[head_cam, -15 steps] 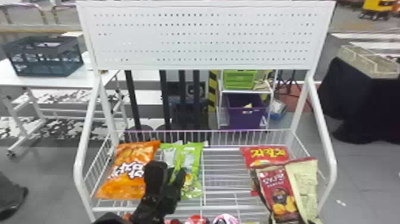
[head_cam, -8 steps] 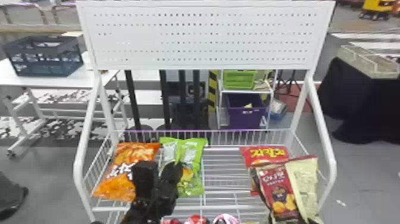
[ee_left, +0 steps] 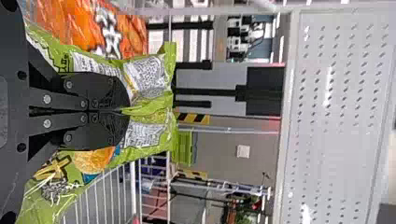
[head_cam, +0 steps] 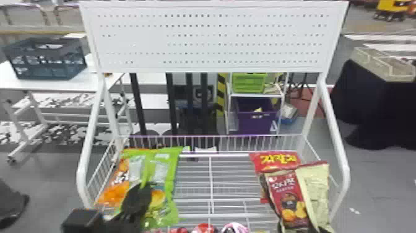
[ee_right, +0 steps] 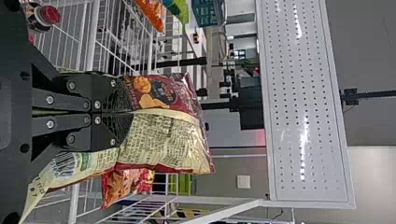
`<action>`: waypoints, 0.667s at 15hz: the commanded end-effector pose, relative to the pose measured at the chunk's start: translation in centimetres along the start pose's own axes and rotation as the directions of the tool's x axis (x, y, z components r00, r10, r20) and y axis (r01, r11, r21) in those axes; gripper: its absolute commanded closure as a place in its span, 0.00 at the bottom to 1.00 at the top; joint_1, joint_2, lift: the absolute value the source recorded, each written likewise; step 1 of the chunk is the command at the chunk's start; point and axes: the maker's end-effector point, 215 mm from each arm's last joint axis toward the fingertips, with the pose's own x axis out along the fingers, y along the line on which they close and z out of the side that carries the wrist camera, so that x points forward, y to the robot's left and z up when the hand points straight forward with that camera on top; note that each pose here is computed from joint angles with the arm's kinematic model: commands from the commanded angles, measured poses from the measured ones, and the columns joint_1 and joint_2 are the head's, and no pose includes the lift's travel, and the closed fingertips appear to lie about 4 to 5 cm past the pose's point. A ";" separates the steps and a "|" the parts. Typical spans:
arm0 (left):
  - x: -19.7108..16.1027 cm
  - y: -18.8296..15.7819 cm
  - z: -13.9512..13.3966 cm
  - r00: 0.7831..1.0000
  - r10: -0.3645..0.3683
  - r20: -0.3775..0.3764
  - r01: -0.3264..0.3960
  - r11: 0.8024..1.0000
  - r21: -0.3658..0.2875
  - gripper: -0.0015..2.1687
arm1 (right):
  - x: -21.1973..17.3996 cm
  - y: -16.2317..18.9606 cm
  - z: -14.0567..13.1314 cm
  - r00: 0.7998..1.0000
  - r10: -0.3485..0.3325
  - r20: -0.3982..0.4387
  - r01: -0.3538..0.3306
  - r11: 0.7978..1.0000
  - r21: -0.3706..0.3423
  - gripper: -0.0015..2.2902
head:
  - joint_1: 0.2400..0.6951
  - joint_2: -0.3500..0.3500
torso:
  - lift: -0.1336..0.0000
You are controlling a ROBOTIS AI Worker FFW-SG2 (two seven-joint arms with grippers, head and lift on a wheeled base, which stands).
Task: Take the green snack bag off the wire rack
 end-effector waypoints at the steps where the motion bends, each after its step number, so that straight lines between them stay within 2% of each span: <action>1: -4.0 4.1 1.6 0.997 0.066 0.052 -0.066 0.998 0.001 0.79 | 0.1 0.1 0.0 1.000 0.003 0.000 -0.003 1.000 -0.002 0.98 | 0.57 0.50 | 1.00; 3: -7.3 6.4 3.6 0.987 0.105 0.120 -0.104 0.994 -0.019 0.79 | 0.2 0.2 0.0 1.000 0.007 0.000 -0.007 1.000 0.001 0.98 | 0.57 0.50 | 1.00; 7: -12.7 9.5 5.3 0.967 0.162 0.199 -0.156 0.987 -0.045 0.79 | 0.2 0.4 0.0 1.000 0.009 0.002 -0.009 1.000 0.003 0.98 | 0.57 0.50 | 1.00; 10: -14.6 11.1 6.1 0.955 0.193 0.227 -0.189 0.981 -0.039 0.79 | 0.1 0.6 0.0 1.000 0.014 -0.001 -0.014 1.000 0.004 0.98 | 0.57 0.50 | 1.00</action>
